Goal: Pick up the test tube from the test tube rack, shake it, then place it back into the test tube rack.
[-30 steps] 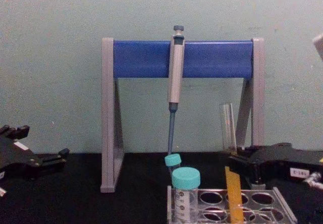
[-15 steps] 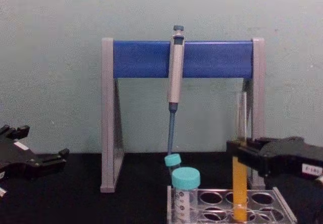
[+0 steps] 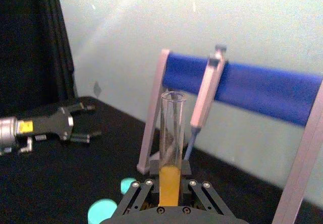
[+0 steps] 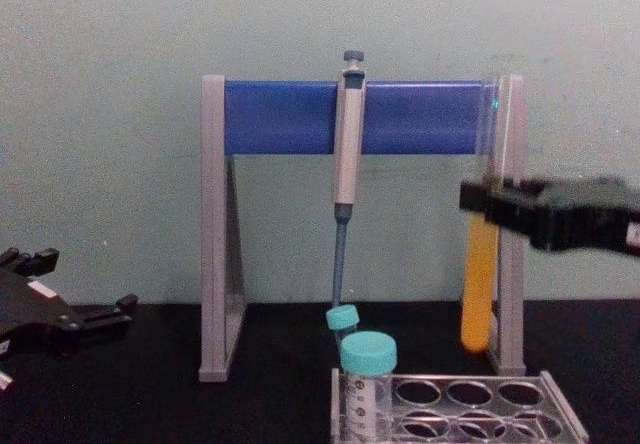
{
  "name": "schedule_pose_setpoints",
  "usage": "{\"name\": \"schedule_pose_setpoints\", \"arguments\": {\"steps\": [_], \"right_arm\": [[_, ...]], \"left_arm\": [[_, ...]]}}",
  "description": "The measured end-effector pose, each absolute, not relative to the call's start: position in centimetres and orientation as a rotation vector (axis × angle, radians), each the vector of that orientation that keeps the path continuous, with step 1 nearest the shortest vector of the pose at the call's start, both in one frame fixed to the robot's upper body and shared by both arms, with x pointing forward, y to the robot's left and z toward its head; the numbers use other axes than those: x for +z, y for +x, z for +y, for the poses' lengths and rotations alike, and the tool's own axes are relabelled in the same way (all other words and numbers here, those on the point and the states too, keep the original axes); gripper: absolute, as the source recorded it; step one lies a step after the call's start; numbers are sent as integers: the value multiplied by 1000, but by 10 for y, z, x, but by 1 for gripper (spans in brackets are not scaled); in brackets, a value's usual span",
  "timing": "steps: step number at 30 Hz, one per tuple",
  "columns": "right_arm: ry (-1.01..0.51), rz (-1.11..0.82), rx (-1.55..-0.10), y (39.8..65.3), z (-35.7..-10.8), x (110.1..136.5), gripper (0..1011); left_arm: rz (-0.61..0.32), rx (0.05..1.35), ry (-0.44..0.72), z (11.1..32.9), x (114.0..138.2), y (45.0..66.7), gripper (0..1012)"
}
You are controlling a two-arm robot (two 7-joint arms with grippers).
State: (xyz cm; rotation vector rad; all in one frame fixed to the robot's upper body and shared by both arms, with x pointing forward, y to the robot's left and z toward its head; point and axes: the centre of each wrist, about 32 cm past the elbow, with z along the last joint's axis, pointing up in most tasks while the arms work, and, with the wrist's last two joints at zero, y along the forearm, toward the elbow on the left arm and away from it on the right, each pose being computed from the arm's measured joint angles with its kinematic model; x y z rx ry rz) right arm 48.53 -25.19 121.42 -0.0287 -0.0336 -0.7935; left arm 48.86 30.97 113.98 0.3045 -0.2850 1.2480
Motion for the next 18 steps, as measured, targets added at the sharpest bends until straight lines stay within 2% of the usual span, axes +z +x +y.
{"name": "schedule_pose_setpoints", "arguments": {"steps": [9,18], "right_arm": [[8,-100,-786,493,-253,1236,229],[3,-112,-800,503,-251,1237,229]], "left_arm": [[-285,1248,304,310,1140,489,1001],[-285,1248,305,310,1140,489,1001]]}}
